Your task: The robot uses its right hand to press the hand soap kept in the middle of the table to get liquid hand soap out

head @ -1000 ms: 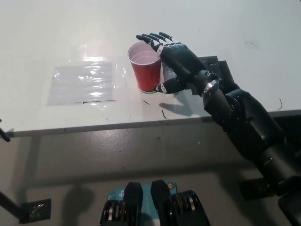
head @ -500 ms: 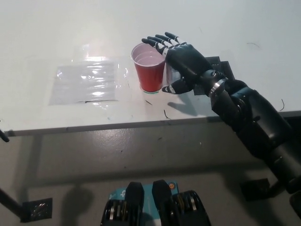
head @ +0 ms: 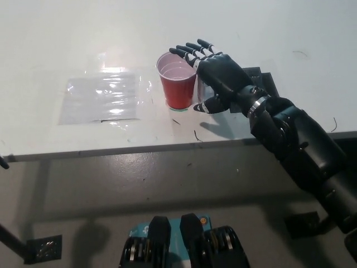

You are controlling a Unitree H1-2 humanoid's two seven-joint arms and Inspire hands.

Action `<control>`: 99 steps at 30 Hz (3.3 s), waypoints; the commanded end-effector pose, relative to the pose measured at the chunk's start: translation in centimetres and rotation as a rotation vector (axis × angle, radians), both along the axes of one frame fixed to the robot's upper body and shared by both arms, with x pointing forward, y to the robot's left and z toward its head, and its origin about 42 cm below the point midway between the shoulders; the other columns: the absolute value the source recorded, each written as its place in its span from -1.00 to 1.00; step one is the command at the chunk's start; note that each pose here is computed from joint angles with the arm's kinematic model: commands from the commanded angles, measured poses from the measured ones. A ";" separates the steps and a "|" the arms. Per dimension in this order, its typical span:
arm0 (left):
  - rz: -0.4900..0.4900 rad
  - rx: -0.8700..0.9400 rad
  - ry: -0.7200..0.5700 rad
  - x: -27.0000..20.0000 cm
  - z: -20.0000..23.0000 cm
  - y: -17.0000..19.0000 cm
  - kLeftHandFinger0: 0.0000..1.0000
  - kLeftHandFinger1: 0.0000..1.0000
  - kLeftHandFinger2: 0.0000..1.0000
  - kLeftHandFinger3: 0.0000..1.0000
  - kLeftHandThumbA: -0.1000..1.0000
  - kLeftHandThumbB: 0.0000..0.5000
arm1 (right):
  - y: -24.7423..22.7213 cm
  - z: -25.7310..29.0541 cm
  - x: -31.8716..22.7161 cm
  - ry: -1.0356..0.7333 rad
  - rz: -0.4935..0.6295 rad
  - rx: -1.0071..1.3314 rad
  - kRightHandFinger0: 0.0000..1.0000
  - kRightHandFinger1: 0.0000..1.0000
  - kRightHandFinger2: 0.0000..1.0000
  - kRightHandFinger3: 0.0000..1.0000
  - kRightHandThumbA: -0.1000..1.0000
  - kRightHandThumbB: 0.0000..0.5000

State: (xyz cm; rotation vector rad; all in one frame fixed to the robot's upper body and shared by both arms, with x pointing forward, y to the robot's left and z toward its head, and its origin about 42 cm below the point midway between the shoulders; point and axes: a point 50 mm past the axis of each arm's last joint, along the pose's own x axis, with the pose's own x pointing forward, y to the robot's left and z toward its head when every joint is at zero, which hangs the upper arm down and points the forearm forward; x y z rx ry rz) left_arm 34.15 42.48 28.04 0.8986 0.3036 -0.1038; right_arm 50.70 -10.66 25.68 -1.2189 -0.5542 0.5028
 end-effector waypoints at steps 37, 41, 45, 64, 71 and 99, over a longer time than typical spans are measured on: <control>0.025 0.021 -0.058 0.2 2.1 0.6 1.00 1.00 1.00 0.68 1.00 -0.42 | -2.5 -9.2 -1.9 0.260 -0.040 -0.191 1.00 1.00 1.00 1.00 1.00 0.98; 0.032 0.023 -0.049 -0.1 1.9 0.9 1.00 1.00 1.00 0.67 1.00 -0.41 | -2.2 -9.7 -2.1 0.278 -0.037 -0.185 1.00 1.00 1.00 1.00 1.00 0.98; 0.033 0.016 -0.041 -0.4 1.5 0.9 1.00 1.00 1.00 0.66 1.00 -0.43 | -2.0 -9.5 -2.2 0.282 -0.034 -0.184 1.00 1.00 1.00 1.00 1.00 0.90; 0.043 0.011 0.012 -1.8 -0.2 1.1 1.00 1.00 1.00 0.70 1.00 -0.60 | -1.2 7.1 1.7 -0.031 -0.038 -0.076 1.00 1.00 1.00 1.00 1.00 0.83; 0.050 0.018 0.027 -2.2 -0.7 1.1 1.00 1.00 1.00 0.69 1.00 -0.53 | -0.7 12.9 1.9 -0.154 0.000 -0.057 1.00 1.00 1.00 1.00 1.00 0.92; 0.066 -0.023 0.048 -3.3 -2.3 1.3 1.00 1.00 1.00 0.75 1.00 -0.61 | -5.9 21.7 -1.2 -0.329 -0.057 0.088 1.00 1.00 1.00 1.00 1.00 0.97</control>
